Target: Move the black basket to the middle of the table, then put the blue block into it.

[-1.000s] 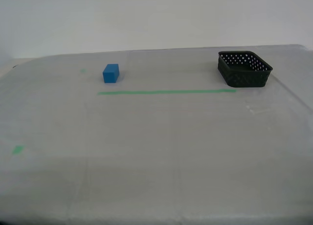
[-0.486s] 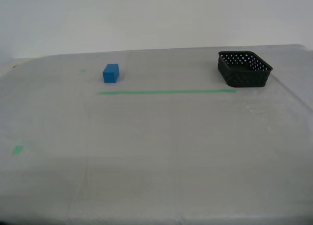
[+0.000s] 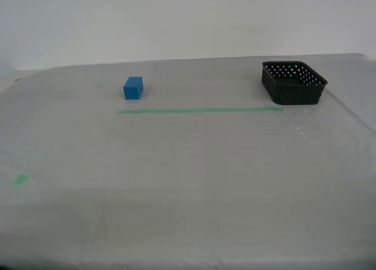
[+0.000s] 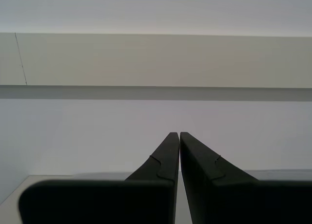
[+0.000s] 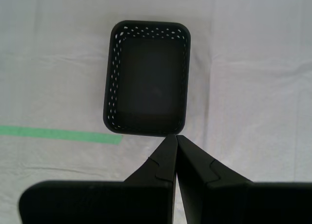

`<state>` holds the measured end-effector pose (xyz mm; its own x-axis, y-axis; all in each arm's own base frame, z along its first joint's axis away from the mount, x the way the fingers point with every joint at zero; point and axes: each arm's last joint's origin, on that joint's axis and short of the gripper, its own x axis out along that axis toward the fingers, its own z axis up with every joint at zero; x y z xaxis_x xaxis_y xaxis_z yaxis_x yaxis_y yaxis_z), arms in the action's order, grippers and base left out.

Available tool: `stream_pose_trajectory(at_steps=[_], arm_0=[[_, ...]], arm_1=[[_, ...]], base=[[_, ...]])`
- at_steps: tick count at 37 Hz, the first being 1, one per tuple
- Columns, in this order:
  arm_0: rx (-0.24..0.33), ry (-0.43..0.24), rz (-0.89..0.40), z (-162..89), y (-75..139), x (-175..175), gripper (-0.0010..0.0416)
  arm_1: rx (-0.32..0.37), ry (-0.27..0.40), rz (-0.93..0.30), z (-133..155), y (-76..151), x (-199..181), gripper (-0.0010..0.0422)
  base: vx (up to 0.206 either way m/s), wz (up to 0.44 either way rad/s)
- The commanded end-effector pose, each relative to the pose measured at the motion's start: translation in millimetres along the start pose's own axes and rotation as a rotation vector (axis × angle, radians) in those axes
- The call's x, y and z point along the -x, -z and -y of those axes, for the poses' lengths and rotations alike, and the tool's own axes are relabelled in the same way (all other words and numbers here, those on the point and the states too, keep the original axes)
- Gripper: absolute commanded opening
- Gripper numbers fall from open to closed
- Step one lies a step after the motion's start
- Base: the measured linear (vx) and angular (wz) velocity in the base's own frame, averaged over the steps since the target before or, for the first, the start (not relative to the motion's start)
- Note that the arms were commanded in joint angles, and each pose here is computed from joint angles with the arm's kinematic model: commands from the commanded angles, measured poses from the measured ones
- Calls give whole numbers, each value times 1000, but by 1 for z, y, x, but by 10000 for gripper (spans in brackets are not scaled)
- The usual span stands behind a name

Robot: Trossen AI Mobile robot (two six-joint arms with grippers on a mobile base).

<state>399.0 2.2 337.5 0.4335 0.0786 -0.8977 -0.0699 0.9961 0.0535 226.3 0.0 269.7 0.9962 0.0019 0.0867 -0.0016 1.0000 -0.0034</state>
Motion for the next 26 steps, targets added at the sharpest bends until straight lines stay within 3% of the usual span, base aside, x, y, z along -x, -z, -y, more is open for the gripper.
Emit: stream_pose_trajectory(at_steps=[1, 21, 26], arm_0=[[13, -5, -50, 1, -4, -9, -1], [34, -3, -49, 4, -16, -25, 0], [32, 47, -53, 6, -16, -26, 0]], arm_1=[[-3, 0, 6, 0, -1, 0, 0], [-3, -1, 6, 0, -1, 0, 0], [-3, 0, 5, 0, -1, 0, 0]], base=[[0, 0], [0, 0], [0, 0]])
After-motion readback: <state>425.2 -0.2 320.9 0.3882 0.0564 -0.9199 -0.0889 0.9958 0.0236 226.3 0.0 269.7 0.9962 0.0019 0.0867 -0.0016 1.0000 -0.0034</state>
